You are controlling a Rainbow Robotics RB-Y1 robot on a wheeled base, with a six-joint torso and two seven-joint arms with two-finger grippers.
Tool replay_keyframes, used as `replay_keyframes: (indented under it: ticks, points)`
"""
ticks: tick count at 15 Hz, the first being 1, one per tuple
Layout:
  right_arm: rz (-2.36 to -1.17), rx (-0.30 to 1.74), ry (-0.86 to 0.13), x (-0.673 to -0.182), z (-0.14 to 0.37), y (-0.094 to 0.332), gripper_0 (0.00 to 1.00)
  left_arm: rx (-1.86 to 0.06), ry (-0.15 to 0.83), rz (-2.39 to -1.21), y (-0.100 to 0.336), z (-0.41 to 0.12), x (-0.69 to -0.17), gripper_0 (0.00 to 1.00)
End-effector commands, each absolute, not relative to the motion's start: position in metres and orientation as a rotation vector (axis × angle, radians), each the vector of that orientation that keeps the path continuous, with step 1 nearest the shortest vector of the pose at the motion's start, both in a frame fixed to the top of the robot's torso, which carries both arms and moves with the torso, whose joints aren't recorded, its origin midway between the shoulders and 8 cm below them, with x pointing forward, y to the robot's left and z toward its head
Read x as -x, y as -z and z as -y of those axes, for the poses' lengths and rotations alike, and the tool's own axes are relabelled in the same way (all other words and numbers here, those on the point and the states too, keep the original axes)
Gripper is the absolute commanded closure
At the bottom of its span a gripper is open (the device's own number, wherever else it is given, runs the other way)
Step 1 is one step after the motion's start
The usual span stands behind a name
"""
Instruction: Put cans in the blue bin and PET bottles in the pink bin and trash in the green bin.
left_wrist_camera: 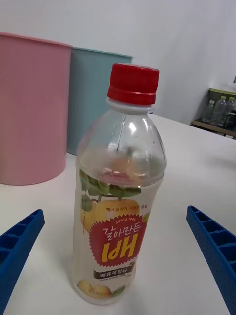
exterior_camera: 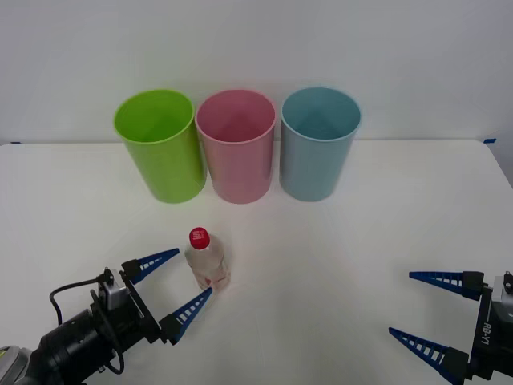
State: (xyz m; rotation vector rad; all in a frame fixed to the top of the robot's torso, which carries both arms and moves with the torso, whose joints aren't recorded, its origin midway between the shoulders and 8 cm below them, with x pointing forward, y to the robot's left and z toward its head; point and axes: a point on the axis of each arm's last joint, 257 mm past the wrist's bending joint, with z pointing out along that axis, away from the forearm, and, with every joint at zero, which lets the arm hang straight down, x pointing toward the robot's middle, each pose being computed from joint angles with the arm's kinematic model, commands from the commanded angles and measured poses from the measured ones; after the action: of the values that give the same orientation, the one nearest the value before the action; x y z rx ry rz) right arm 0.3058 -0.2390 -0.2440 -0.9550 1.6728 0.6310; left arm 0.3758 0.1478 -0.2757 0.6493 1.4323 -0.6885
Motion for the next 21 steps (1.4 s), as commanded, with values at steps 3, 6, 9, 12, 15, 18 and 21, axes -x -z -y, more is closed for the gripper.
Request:
replay_keyframes:
  ticks: [3, 6, 9, 12, 15, 18, 21]
  points:
    - [-1.673, 0.955, -0.631, -0.306, 0.239, 0.244, 0.0, -0.664, 0.672, -1.411, 0.27, -0.143, -0.384, 0.0]
    - [-1.673, 0.955, -0.631, -0.306, 0.239, 0.244, 0.0, -0.681, 0.666, -1.409, 0.273, -0.139, -0.39, 0.0]
    - [-1.673, 0.955, -0.631, -0.306, 0.239, 0.244, 0.0, -0.7, 0.658, -1.408, 0.277, -0.135, -0.398, 0.0]
    - [-1.673, 0.955, -0.631, -0.306, 0.239, 0.244, 0.0, -0.717, 0.658, -1.407, 0.28, -0.131, -0.403, 0.0]
    - [-1.673, 0.955, -0.631, -0.306, 0.239, 0.244, 0.0, -0.732, 0.667, -1.404, 0.281, -0.124, -0.407, 0.0]
    - [-1.673, 0.955, -0.631, -0.306, 0.239, 0.244, 0.0, -0.745, 0.678, -1.404, 0.282, -0.119, -0.41, 0.0]
    - [-1.673, 0.955, -0.631, -0.306, 0.239, 0.244, 0.0, -0.754, 0.676, -1.406, 0.284, -0.112, -0.413, 0.0]
